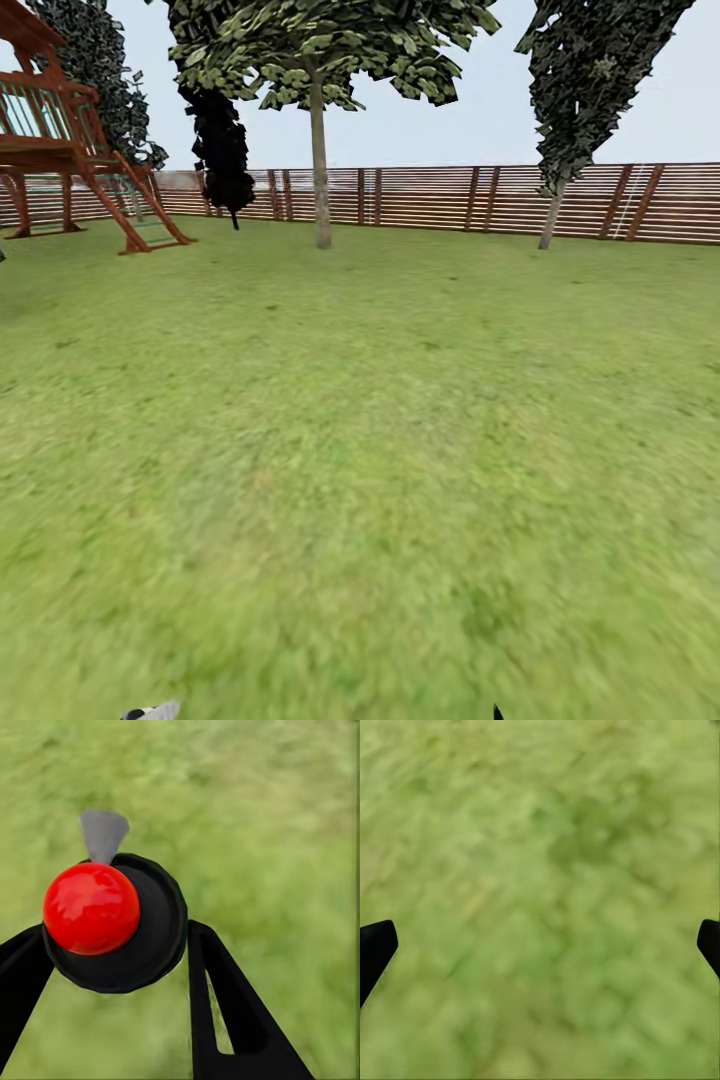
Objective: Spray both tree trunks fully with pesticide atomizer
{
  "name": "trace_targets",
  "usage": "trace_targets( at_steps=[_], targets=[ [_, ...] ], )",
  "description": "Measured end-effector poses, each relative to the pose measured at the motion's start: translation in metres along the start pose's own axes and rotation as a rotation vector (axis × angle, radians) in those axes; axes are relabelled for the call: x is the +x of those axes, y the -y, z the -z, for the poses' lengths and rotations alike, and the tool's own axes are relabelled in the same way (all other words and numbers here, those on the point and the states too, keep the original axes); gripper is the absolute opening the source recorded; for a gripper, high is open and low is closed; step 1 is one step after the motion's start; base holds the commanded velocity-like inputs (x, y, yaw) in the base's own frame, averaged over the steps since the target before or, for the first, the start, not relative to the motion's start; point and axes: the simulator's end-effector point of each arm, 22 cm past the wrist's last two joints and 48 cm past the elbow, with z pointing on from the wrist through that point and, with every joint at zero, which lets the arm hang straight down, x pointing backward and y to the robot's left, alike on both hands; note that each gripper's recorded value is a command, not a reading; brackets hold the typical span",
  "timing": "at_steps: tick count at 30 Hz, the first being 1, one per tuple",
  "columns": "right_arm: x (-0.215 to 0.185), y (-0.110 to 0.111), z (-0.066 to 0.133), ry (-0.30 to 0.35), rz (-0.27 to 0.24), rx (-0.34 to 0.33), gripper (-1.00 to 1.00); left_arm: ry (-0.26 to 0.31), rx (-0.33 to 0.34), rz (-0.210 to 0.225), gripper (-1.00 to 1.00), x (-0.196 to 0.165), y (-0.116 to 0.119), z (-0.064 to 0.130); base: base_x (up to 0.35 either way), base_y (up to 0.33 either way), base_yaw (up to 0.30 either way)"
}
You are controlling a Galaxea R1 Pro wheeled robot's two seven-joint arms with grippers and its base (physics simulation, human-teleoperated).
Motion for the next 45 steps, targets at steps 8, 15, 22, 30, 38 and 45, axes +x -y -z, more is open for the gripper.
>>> trace_targets(
  at_steps=[8,15,22,30,38,45],
  targets=[
    [0.0,0.0001,0.0,0.0,0.0,0.0,1.0,-0.001,-0.003,0.003,-1.0,0.0001,-0.0013,-0.0001,0.339,0.0,0.0],
    [0.0,0.0,0.0,0.0,0.0,0.0,1.0,0.0,-0.003,0.003,-1.0,-0.0001,-0.0011,-0.0002,0.339,0.025,0.0],
    [0.0,0.0,0.0,0.0,0.0,0.0,1.0,-0.001,-0.002,0.003,-1.0,0.0005,-0.0009,0.0001,0.338,0.106,0.0],
    [0.0,0.0002,0.0,0.0,0.0,0.001,1.0,0.0,-0.002,0.003,-1.0,-0.0004,-0.0005,-0.0002,0.334,0.13,0.0],
    [0.0,0.0,0.0,0.0,0.0,0.0,1.0,0.0,-0.002,0.003,-1.0,-0.0002,-0.0005,-0.0001,0.334,0.13,0.0],
    [0.0,-0.0001,0.0,0.0,0.0,0.0,1.0,0.0,-0.003,0.005,-1.0,-0.0005,-0.0005,-0.0003,0.334,0.13,0.0]
  ],
)
